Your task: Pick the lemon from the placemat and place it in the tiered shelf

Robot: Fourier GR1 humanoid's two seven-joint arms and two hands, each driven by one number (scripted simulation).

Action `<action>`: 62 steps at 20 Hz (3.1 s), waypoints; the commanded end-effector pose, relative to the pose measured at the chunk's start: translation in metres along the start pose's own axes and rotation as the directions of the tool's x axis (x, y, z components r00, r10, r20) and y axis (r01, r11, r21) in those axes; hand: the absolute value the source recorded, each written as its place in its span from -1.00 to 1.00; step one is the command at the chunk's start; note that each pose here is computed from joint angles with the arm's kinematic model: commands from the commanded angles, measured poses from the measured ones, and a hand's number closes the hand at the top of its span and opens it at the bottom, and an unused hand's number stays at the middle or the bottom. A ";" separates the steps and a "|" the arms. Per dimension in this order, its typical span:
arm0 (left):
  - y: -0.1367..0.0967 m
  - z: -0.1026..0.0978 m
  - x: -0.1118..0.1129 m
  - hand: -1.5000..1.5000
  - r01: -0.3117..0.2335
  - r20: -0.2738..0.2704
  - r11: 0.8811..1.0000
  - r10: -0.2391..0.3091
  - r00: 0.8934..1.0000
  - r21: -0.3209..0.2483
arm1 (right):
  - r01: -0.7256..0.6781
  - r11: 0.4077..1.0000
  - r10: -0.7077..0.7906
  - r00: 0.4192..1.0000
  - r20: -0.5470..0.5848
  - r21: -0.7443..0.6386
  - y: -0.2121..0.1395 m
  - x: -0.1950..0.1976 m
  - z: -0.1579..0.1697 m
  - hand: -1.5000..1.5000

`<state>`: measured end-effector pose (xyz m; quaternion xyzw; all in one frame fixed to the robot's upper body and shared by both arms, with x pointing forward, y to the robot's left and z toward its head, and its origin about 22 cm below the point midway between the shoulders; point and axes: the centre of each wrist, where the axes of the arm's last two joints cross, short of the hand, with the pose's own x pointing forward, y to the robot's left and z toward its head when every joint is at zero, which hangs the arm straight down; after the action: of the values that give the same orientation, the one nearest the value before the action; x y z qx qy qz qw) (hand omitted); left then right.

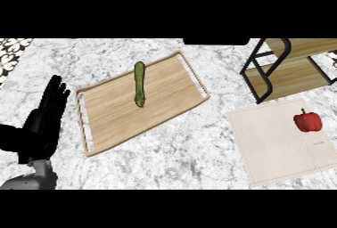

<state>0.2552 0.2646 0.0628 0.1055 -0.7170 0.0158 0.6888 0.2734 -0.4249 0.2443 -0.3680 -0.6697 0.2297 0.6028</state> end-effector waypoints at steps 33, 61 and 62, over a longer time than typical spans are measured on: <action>0.009 -0.016 -0.013 0.00 -0.002 0.022 1.000 0.002 1.000 -0.005 | 0.262 0.965 -0.262 0.965 -0.006 -0.020 0.083 -0.060 -0.120 -1.00; 0.003 -0.016 0.005 0.00 0.017 0.025 1.000 -0.017 1.000 -0.014 | 0.476 0.828 -0.515 0.854 -0.068 -0.298 -0.132 -0.131 -0.004 -1.00; -0.003 0.001 -0.004 0.00 -0.006 0.022 1.000 0.006 1.000 -0.008 | 0.465 0.841 -0.503 0.860 -0.086 -0.277 -0.128 -0.144 0.007 -1.00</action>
<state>0.2626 0.2649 0.0634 0.1022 -0.7244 0.0104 0.6816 0.2674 -0.5978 0.2465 -0.2847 -0.7131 -0.0499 0.6387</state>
